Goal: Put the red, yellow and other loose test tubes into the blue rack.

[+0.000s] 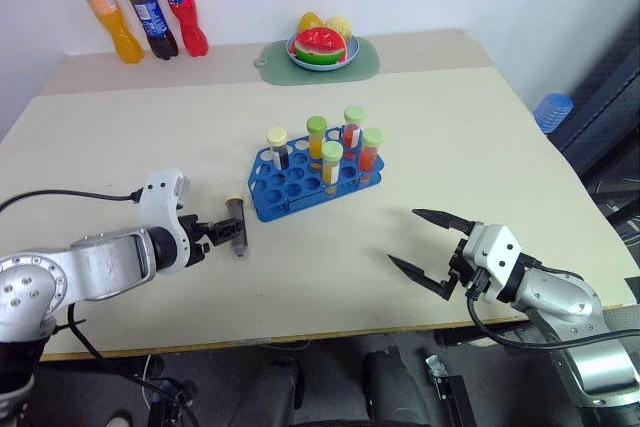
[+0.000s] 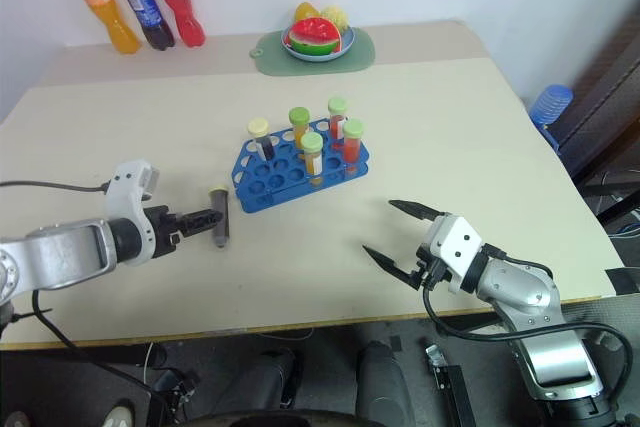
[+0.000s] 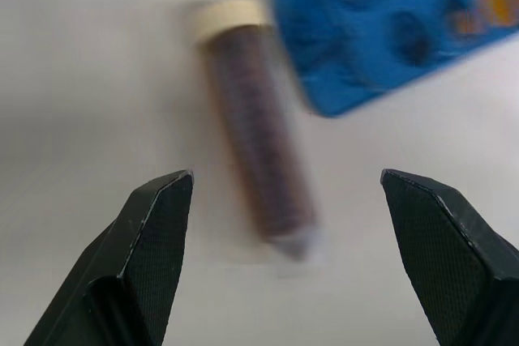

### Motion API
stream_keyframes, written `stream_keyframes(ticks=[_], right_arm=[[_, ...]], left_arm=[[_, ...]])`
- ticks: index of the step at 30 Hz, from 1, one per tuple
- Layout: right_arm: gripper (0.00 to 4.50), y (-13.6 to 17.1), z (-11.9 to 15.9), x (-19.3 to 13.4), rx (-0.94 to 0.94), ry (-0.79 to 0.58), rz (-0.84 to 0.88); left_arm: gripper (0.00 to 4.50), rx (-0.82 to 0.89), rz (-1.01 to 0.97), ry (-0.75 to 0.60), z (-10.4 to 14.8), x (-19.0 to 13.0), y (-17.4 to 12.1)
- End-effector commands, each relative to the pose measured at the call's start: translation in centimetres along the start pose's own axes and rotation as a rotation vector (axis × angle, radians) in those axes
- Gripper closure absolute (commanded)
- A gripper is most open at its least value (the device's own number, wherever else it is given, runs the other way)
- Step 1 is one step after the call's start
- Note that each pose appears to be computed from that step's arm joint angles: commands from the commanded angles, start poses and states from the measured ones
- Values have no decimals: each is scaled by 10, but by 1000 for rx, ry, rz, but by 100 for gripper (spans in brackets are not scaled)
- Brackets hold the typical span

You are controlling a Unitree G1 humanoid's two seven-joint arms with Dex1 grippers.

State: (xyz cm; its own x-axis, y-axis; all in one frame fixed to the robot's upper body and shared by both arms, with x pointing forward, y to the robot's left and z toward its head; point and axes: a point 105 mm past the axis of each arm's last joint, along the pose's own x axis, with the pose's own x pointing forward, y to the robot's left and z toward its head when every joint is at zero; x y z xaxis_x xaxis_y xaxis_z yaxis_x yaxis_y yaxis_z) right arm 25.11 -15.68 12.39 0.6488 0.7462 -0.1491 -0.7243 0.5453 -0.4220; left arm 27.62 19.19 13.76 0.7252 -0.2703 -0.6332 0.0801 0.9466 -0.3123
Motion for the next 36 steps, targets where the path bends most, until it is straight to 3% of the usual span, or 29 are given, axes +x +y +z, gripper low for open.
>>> stream_keyframes(ticks=[1,10,17,20,24,25,27,30,34,36], right_arm=[[4,-4,12,-2,-33,-39,-16],[4,-6,11,-3,-36,-30,-42],[4,-5,14,-6,-37,-24,-70],[0,-4,12,-9,-34,-13,-80],[0,-4,10,-10,-28,-5,-90],[0,-3,10,-10,-24,-4,-92],[0,-3,9,-9,-22,-3,-95],[0,-4,8,-9,-13,-4,-113],[0,-4,7,-7,12,-11,-140],[0,-2,4,-7,28,-9,-157]], left_arm=[[67,-25,77,-2,9,2,6],[67,-90,144,29,22,24,2],[67,-95,174,133,17,45,-3],[156,-87,217,183,9,51,2],[346,-119,211,226,-2,57,5],[369,-124,212,229,-4,58,6],[370,-128,201,226,-7,55,8],[370,-108,78,113,1,38,4],[370,187,-173,-251,16,-5,-7],[370,300,-387,-306,8,-23,-14]])
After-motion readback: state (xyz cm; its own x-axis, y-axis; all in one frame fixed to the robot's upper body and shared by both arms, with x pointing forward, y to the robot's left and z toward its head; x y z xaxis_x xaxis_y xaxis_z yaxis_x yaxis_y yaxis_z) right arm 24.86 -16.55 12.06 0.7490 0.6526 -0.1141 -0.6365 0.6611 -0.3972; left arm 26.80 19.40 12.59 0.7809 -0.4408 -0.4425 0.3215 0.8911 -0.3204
